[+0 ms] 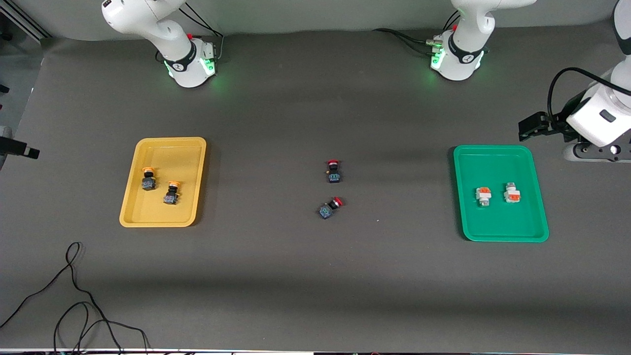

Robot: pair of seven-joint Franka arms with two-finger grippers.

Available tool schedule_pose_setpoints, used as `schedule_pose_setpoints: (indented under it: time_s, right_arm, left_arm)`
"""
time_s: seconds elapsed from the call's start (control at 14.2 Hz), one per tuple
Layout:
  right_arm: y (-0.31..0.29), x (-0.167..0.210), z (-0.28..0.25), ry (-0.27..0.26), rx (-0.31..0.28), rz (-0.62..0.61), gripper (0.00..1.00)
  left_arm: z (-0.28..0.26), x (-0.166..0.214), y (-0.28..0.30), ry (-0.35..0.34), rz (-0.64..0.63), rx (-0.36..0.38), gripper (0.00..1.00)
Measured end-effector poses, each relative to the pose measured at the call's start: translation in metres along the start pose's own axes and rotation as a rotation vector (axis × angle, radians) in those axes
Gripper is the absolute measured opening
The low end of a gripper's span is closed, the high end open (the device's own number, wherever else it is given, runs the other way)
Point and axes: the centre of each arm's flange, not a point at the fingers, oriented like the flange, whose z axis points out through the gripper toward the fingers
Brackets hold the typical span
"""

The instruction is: Place green and yellow buttons in trays

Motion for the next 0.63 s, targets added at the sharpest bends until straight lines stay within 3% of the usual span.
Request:
schedule_pose_setpoints:
  time_s: [0.63]
  right_arm:
    - [-0.074,-0.020,-0.005,-0.010,-0.037,-0.158,1.00]
  left_arm:
    - [0.000,-0.001,-0.014,-0.006,-0.028,-0.022,1.00]
